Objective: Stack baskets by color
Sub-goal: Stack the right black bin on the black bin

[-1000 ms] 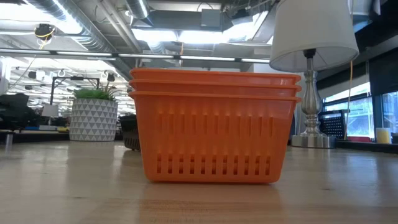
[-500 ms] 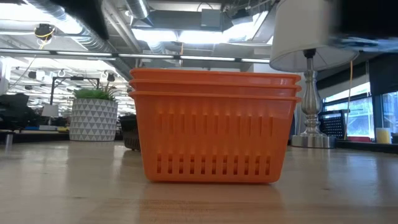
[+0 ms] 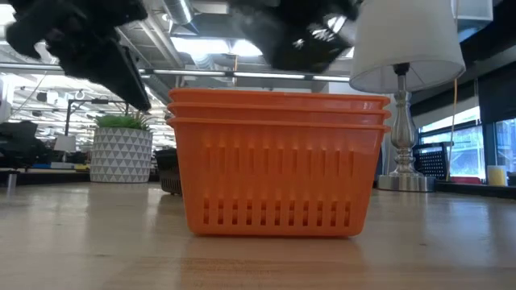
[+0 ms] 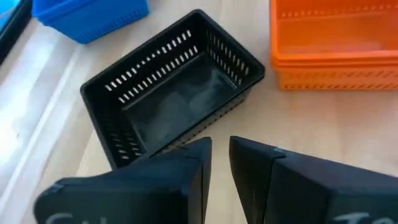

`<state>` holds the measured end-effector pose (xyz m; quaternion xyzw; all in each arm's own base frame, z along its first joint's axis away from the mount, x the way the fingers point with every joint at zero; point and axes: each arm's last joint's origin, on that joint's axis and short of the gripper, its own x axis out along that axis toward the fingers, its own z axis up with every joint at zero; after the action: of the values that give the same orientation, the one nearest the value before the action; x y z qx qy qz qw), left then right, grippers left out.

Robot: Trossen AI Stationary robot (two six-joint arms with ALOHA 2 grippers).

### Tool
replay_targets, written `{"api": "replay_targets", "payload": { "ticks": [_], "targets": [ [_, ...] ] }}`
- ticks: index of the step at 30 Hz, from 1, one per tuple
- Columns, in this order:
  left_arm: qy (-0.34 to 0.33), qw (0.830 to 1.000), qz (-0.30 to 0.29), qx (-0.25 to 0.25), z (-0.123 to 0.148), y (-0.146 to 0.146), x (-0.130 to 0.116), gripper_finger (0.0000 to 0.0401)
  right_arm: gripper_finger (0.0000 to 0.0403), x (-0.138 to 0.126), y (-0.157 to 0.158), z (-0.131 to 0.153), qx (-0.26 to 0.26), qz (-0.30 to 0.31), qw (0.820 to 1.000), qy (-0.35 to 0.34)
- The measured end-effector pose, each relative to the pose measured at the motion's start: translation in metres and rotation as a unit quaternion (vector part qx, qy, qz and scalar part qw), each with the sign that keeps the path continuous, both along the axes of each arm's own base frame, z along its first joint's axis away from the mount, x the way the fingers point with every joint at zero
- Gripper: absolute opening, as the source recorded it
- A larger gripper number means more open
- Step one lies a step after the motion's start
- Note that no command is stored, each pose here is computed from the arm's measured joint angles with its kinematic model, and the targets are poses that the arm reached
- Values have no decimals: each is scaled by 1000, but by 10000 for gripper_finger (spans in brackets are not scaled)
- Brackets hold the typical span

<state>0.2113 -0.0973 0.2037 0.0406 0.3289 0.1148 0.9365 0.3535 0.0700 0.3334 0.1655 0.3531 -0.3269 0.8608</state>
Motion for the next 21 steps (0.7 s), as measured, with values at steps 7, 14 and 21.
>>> {"api": "replay_targets", "payload": {
  "ticks": [7, 14, 21],
  "targets": [
    [-1, 1000, 12, 10, -20, 14, 0, 50, 0, 28, -35, -8, 23, 51, 996, -76],
    [37, 999, 26, 14, -39, 26, -4, 50, 0, 28, -44, -18, 22, 48, 997, -61],
    [20, 999, 45, -2, -43, 37, 4, 50, 0, 28, -44, -18, 8, 65, 997, -51]
  ]
}}
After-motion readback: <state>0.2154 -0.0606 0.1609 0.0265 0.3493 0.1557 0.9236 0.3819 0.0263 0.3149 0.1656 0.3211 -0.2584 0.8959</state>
